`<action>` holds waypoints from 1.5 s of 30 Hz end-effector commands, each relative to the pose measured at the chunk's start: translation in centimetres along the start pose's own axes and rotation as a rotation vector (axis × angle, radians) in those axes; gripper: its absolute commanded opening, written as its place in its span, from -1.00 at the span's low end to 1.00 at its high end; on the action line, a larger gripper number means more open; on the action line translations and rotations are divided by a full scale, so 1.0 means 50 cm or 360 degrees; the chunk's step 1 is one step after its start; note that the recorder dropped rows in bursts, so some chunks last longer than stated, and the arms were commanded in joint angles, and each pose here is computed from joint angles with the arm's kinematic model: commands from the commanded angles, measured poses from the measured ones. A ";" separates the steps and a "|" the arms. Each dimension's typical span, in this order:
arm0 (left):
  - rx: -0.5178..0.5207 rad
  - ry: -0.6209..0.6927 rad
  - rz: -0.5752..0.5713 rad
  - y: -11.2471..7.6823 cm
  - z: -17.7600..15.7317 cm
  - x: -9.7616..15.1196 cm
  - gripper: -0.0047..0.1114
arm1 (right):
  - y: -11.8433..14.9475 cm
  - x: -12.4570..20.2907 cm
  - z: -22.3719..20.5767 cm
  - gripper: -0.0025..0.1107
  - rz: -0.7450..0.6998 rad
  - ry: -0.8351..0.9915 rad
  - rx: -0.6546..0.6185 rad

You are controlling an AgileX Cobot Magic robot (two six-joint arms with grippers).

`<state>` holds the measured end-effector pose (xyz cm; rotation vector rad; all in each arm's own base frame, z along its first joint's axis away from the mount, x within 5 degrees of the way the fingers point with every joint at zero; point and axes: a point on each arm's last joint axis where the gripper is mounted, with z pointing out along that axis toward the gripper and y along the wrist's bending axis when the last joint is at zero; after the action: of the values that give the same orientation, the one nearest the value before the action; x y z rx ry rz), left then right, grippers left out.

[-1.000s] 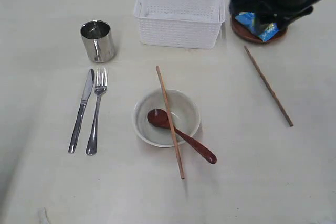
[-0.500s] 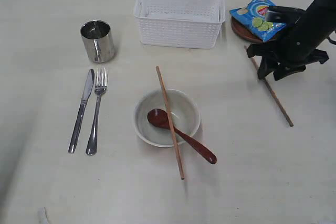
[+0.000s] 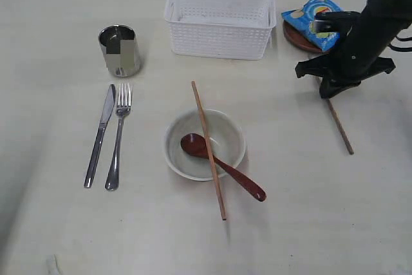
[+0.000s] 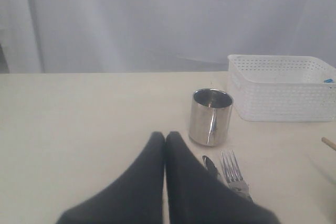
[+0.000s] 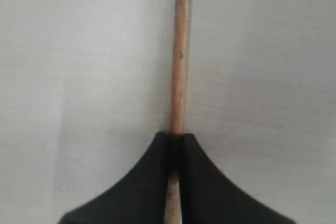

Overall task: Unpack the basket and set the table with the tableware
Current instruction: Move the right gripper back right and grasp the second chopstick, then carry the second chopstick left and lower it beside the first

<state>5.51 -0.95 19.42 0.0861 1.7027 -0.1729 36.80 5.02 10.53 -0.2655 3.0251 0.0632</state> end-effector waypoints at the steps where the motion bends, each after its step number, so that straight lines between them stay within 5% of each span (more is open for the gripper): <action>1: 0.0004 -0.0011 -0.0007 0.000 0.000 0.000 -0.92 | 0.010 0.024 0.017 -0.96 -0.0016 0.0152 0.0076; 8: 0.0004 -0.0011 -0.0007 0.000 0.000 0.000 -0.92 | 0.040 0.027 -0.111 -0.96 0.0024 0.0012 -0.0047; 20: 0.0004 -0.0011 -0.0007 0.000 0.000 0.000 -0.92 | 0.228 0.093 -0.314 -0.96 -0.0243 -0.0303 -0.0414; 25: 0.0004 -0.0011 -0.0007 0.000 0.000 0.000 -0.92 | 0.326 0.116 -0.316 -0.96 -0.0245 -0.0283 -0.0664; 32: 0.0003 -0.0011 -0.0004 0.000 0.000 0.000 -0.92 | 0.433 0.134 -0.267 -0.96 -0.0224 -0.0267 -0.0727; 45: 0.0003 -0.0011 -0.0004 0.000 0.000 0.000 -0.92 | 0.445 0.130 -0.208 -0.96 -0.0065 -0.0147 -0.0628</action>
<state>5.51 -0.95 19.42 0.0861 1.7027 -0.1729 25.31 25.39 21.06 -0.3660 2.8912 0.6924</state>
